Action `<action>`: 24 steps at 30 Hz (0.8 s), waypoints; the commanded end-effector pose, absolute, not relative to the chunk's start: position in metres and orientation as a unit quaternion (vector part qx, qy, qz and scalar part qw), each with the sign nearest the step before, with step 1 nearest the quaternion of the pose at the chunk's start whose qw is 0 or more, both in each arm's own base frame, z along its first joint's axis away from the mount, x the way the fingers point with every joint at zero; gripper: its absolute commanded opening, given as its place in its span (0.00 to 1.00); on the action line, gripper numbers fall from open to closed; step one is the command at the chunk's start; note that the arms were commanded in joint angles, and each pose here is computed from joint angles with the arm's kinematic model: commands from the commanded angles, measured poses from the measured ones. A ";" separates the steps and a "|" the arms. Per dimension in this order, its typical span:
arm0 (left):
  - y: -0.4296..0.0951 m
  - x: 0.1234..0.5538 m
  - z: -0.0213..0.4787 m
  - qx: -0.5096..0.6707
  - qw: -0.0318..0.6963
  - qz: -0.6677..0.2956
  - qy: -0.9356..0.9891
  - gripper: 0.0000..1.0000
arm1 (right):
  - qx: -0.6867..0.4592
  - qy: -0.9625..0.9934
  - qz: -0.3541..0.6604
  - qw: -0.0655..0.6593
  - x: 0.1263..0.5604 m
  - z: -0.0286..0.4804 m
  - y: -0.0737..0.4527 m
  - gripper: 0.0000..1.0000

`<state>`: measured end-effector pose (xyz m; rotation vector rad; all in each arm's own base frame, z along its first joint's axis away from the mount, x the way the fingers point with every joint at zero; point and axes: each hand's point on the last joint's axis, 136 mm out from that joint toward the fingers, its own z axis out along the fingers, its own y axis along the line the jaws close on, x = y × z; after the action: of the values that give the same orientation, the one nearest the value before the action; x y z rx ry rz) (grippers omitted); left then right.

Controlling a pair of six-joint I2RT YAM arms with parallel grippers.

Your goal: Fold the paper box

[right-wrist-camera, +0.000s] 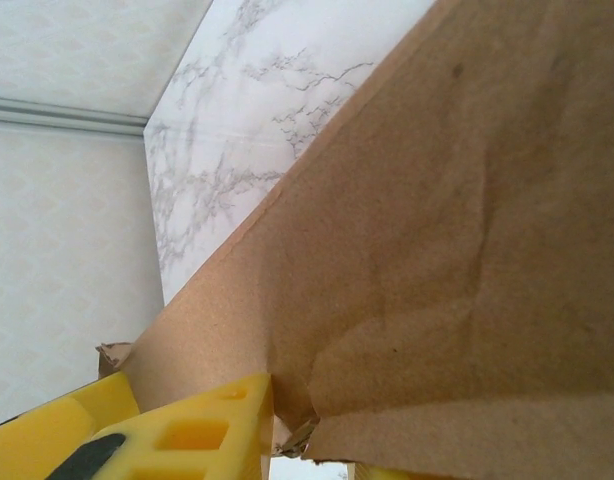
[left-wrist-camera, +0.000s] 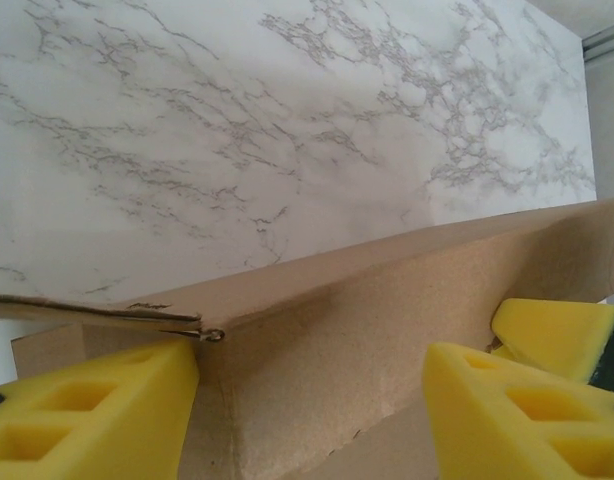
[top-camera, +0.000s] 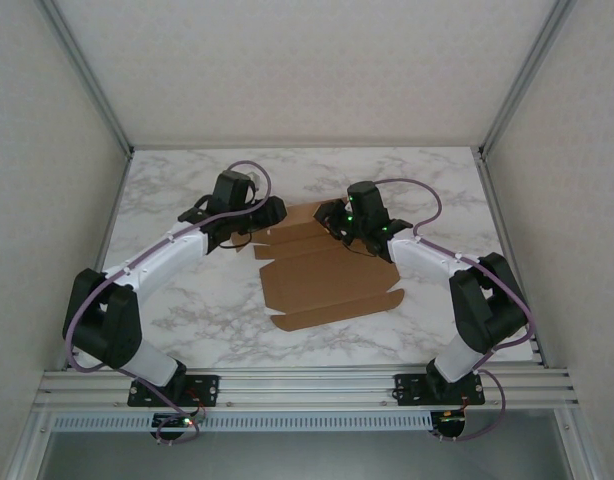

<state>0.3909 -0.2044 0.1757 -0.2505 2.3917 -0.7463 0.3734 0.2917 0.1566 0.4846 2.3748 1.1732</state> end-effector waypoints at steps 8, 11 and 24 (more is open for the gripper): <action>-0.186 0.384 0.180 -0.091 0.302 -0.257 0.913 0.62 | 0.185 0.869 0.412 0.203 0.373 0.152 0.290 0.26; -0.194 0.382 0.176 -0.086 0.295 -0.283 0.908 0.62 | 0.187 0.867 0.416 0.201 0.374 0.153 0.292 0.26; -0.220 0.392 0.177 -0.099 0.295 -0.364 0.878 0.39 | 0.199 0.861 0.427 0.193 0.375 0.154 0.294 0.25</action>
<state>0.3861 -0.2124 0.1676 -0.2686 2.3873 -0.9054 0.3734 0.2932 0.1598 0.5325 2.3884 1.1906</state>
